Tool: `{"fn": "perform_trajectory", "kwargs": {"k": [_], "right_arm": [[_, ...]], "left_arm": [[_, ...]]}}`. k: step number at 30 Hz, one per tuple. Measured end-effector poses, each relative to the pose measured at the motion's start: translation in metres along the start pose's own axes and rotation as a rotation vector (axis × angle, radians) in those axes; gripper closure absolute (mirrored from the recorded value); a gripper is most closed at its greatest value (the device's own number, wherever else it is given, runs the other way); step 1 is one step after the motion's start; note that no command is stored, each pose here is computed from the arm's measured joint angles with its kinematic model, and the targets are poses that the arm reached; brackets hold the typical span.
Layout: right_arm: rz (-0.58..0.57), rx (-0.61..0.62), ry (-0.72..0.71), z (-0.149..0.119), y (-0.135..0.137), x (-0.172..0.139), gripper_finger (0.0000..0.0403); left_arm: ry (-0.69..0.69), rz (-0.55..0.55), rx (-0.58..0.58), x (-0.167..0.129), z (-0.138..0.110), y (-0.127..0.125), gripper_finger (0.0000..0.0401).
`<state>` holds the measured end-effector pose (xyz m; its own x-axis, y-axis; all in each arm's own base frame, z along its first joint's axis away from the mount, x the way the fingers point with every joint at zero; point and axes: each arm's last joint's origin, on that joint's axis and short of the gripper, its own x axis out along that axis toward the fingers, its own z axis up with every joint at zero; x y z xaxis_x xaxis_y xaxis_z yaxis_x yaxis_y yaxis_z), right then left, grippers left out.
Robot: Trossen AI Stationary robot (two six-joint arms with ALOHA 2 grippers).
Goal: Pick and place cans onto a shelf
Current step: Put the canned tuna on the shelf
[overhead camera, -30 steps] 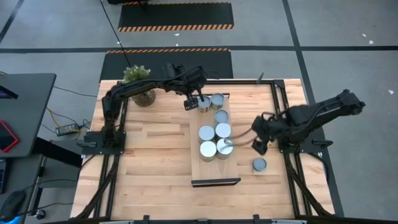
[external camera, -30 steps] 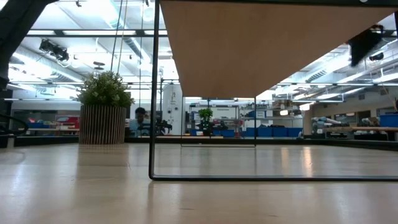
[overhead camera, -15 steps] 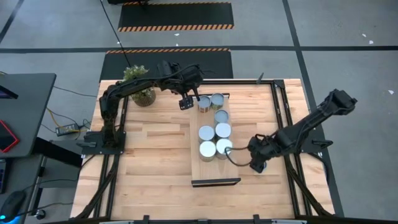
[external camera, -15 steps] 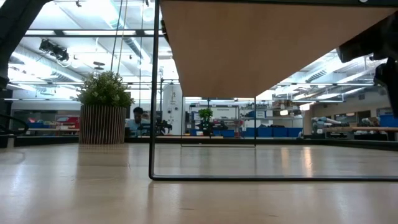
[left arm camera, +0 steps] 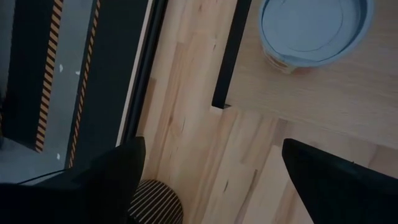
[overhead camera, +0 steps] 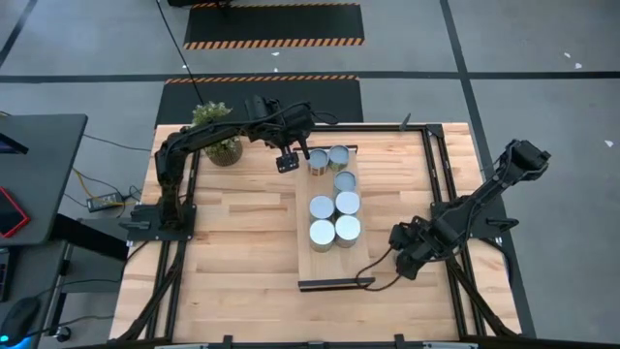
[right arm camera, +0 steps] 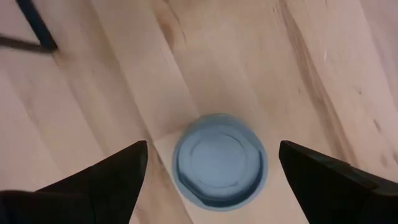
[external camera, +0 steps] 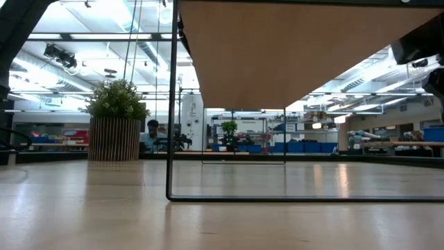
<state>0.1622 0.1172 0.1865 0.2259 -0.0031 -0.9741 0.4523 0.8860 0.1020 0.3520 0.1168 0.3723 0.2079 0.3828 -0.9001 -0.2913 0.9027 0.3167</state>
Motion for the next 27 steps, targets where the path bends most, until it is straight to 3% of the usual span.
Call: {"fn": "perform_trajectory", "kwargs": {"k": [9,27], "right_arm": [[-0.001,-0.137,0.006,-0.005,0.003,0.001,0.0005],[-0.084,-0.246,0.157,-0.006,0.002,0.037,0.0019]], "left_arm": [[-0.001,0.0,-0.003,0.0,0.0,0.0,0.0016],[-0.002,-0.002,-0.022,0.0,0.001,-0.002,0.0016]]}}
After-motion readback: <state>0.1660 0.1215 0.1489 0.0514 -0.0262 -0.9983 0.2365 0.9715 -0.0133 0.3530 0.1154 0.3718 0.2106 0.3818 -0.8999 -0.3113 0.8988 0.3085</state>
